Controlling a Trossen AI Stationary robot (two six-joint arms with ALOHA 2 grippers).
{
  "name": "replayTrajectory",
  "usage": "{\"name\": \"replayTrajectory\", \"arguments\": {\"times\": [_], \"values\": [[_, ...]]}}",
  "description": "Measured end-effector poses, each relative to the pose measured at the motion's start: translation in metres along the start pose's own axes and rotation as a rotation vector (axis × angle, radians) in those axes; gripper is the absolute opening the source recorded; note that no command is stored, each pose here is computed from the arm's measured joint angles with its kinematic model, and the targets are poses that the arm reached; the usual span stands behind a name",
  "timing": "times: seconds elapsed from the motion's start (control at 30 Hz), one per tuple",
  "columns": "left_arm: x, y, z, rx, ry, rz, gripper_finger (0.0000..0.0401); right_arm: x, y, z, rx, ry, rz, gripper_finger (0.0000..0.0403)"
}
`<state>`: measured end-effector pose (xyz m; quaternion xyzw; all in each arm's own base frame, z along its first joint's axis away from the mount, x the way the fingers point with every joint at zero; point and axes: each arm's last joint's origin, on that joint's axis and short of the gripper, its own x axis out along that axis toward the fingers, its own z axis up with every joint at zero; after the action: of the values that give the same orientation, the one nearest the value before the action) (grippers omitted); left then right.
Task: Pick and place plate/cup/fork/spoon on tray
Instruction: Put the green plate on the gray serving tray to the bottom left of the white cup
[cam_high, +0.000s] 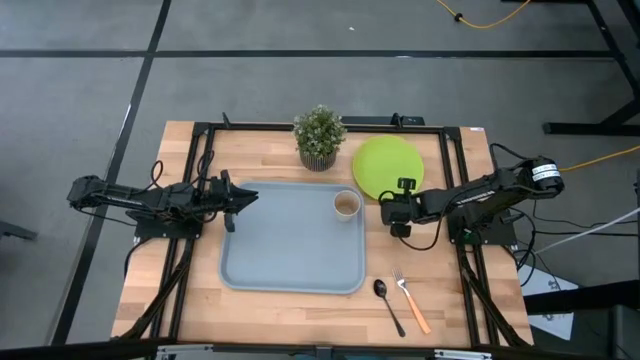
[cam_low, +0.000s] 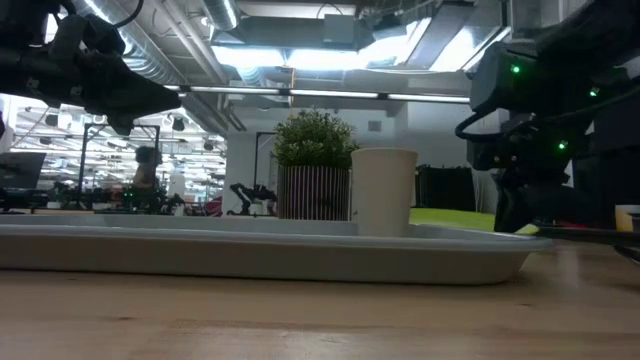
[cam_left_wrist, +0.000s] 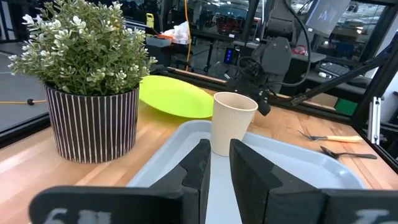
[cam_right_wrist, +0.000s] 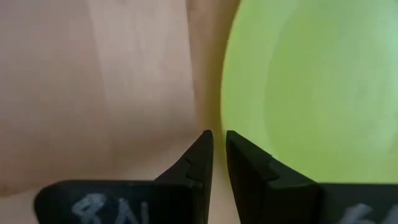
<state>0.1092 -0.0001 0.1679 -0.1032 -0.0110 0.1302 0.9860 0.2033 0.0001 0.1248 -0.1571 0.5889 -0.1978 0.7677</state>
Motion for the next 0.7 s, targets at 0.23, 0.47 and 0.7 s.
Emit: {"name": "replayTrajectory", "arguments": {"times": [0.23, 0.47, 0.7], "values": [[0.0, 0.0, 0.0, 0.0, 0.0, 0.0, 0.0053, 0.0, -0.0011, 0.0016, 0.007, -0.016, -0.036, 0.005], [0.0, 0.0, 0.0, 0.0, 0.0, 0.0, 0.0053, -0.0002, -0.0023, 0.0018, -0.014, -0.018, -0.077, 0.005], [0.0, 0.0, 0.0, 0.0, 0.0, -0.001, 0.0053, -0.0002, -0.0023, 0.0018, -0.025, -0.017, -0.078, 0.005]]}}
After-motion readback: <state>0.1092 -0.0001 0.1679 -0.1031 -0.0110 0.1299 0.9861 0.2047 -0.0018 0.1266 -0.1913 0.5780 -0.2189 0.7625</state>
